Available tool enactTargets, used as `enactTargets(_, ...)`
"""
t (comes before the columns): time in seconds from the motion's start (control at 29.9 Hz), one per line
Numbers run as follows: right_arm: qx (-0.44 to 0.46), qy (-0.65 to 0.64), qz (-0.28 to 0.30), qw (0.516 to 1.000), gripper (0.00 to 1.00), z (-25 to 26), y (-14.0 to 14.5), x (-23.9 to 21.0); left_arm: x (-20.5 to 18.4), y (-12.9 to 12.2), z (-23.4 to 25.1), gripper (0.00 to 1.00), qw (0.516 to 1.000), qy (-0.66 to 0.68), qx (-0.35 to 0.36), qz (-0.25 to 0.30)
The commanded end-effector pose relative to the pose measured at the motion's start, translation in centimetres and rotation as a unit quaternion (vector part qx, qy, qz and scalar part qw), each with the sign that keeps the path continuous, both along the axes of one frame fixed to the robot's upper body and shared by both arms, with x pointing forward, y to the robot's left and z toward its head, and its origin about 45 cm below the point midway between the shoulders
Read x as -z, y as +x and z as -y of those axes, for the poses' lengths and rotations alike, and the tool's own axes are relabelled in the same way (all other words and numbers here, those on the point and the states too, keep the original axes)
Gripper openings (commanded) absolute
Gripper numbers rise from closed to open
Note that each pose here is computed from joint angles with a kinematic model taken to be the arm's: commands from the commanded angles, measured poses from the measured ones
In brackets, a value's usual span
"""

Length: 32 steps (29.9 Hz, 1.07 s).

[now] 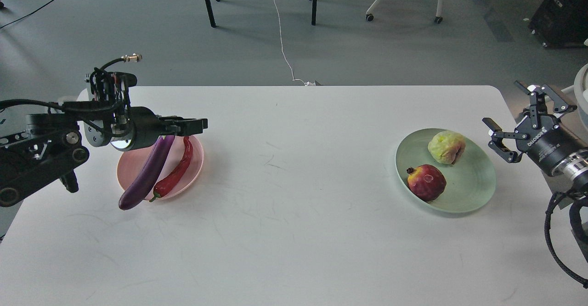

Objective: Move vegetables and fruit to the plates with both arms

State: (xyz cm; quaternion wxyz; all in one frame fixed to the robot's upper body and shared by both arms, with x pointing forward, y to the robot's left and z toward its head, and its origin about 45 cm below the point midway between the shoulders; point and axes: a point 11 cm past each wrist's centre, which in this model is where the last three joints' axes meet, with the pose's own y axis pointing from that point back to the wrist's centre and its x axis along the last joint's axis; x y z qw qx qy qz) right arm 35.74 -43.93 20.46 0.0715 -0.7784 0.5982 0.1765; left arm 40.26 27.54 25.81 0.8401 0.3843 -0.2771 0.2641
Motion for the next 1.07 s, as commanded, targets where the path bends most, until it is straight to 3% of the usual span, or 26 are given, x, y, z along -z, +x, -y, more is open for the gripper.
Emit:
enactTargets(0.0, 0.002, 0.009, 0.014, 1.000, 0.98, -0.3, 0.6, -0.7, -2.9, -0.1, 1.4, 0.98, 0.974, -0.225, -0.013, -0.024)
enactTargets(0.17, -0.008, 0.036, 0.018, 0.999, 0.98, -3.2, 1.6, 0.1, -1.4, -0.2, 1.2, 0.98, 0.900, -0.414, -0.108, -0.084)
enactTargets(0.43, 0.013, 0.051, 0.018, 0.998, 0.98, -7.0, 3.4, 1.0, 2.8, 0.8, 0.8, 0.98, 0.788, -0.565, -0.233, -0.074)
enactTargets(0.6, 0.003, 0.085, 0.032, 0.996, 0.99, -9.2, 4.1, 0.6, 6.5, 1.3, -1.6, 0.98, 0.769, -0.561, -0.294, -0.084)
enactTargets(1.04, -0.050, 0.051, 0.030, 0.997, 0.99, -12.4, 4.0, 1.7, 8.2, 0.5, -1.2, 0.98, 0.744, -0.591, -0.292, -0.113)
